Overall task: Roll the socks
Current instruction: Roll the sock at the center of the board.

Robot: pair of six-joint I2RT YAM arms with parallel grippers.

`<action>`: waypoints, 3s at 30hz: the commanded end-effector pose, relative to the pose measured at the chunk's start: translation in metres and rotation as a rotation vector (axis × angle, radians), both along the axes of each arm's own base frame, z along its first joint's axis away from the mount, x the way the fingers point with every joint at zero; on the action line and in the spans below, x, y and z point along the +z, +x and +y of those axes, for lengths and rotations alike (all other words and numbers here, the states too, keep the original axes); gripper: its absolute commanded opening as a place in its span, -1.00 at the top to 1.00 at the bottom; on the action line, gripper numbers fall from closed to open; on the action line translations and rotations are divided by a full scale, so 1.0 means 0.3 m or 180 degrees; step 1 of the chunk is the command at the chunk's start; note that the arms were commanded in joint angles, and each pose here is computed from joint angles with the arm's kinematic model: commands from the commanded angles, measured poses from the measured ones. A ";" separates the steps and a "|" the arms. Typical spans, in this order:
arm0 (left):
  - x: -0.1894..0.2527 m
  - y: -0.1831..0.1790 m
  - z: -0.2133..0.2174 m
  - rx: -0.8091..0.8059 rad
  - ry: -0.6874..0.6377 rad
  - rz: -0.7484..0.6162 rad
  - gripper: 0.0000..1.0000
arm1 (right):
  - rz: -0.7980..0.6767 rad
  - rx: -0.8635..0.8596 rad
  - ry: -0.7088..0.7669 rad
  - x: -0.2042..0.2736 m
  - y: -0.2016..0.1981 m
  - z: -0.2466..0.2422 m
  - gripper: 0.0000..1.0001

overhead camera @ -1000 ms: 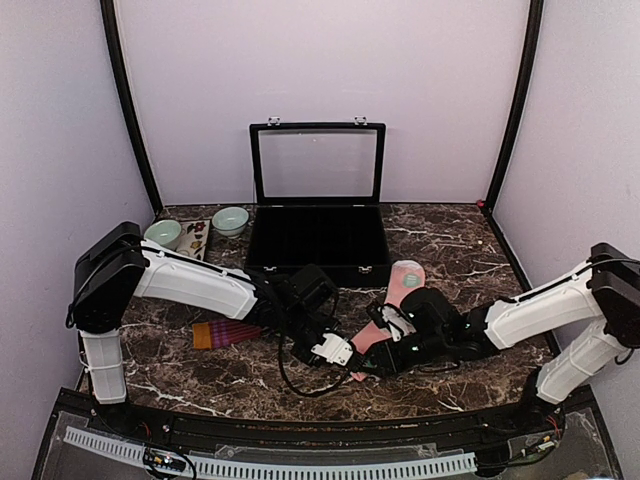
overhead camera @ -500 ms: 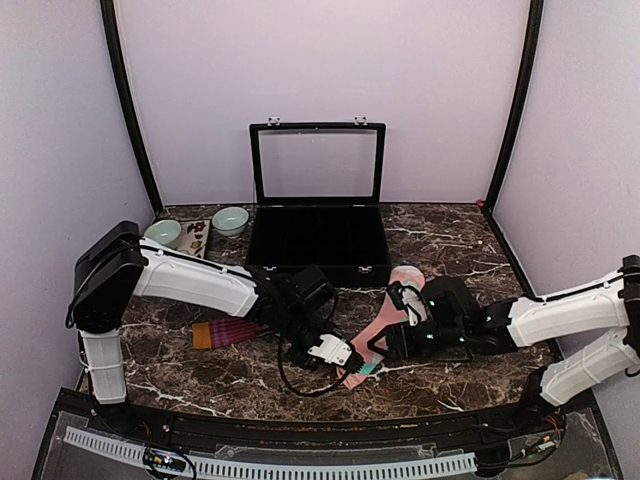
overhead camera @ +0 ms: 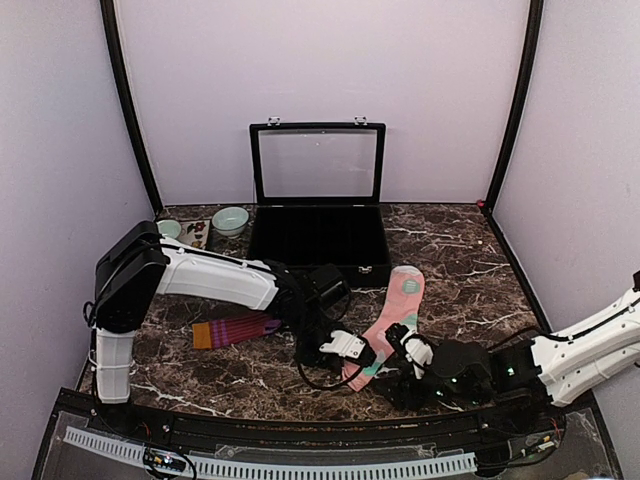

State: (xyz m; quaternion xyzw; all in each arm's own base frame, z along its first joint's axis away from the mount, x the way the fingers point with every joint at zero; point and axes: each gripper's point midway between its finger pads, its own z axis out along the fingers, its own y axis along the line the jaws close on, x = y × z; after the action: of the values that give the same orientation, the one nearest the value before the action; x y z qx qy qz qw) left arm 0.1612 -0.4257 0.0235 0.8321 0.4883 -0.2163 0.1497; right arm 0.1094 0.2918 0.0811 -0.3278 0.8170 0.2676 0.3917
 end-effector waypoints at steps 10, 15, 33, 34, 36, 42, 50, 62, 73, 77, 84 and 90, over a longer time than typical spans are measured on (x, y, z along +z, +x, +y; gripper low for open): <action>-0.081 -0.071 0.073 0.0260 0.0665 0.0857 1.00 | -0.1258 0.0593 -0.0796 -0.017 -0.121 0.133 -0.03; -0.071 -0.090 0.079 0.0282 0.0773 0.1154 1.00 | -0.1552 0.0612 -0.0907 -0.028 -0.104 0.181 0.06; -0.077 -0.091 0.084 0.0234 0.0825 0.1291 1.00 | -0.1631 0.0630 -0.1206 -0.139 -0.045 0.194 0.15; -0.079 -0.090 0.084 0.0248 0.0833 0.1300 1.00 | -0.1605 0.0671 -0.1217 -0.150 -0.051 0.195 0.15; -0.085 -0.088 0.086 0.0247 0.0847 0.1296 1.00 | -0.1564 0.0667 -0.1248 -0.169 -0.046 0.194 0.17; -0.096 -0.080 0.091 0.0284 0.0886 0.1248 1.00 | -0.1489 0.0392 -0.1166 -0.164 -0.004 0.190 0.43; -0.116 -0.058 0.093 0.0343 0.0916 0.1120 1.00 | -0.1265 0.0257 -0.1061 -0.167 -0.016 0.192 0.68; -0.135 -0.047 0.090 0.0338 0.0865 0.1052 1.00 | -0.1174 0.0046 -0.0747 -0.080 -0.010 0.201 0.36; -0.123 -0.064 0.114 0.0263 0.0957 0.1098 1.00 | -0.1259 0.0120 -0.0840 -0.126 -0.010 0.214 0.47; -0.123 -0.073 0.122 0.0244 0.0979 0.1134 1.00 | -0.1227 0.0083 -0.0843 -0.149 -0.008 0.201 0.50; -0.115 -0.074 0.124 0.0202 0.0981 0.1130 0.97 | -0.1136 -0.0114 -0.0796 -0.168 0.008 0.155 0.76; -0.091 -0.039 0.105 0.0318 0.0920 0.1081 0.56 | -0.0993 -0.0120 -0.0756 -0.173 0.002 0.168 1.00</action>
State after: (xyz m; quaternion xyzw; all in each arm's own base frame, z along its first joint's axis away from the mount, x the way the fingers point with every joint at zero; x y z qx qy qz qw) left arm 0.1430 -0.4200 0.0216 0.7742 0.5420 -0.3269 0.0020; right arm 0.1081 0.3403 0.0263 -0.4185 0.7670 0.0921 0.4776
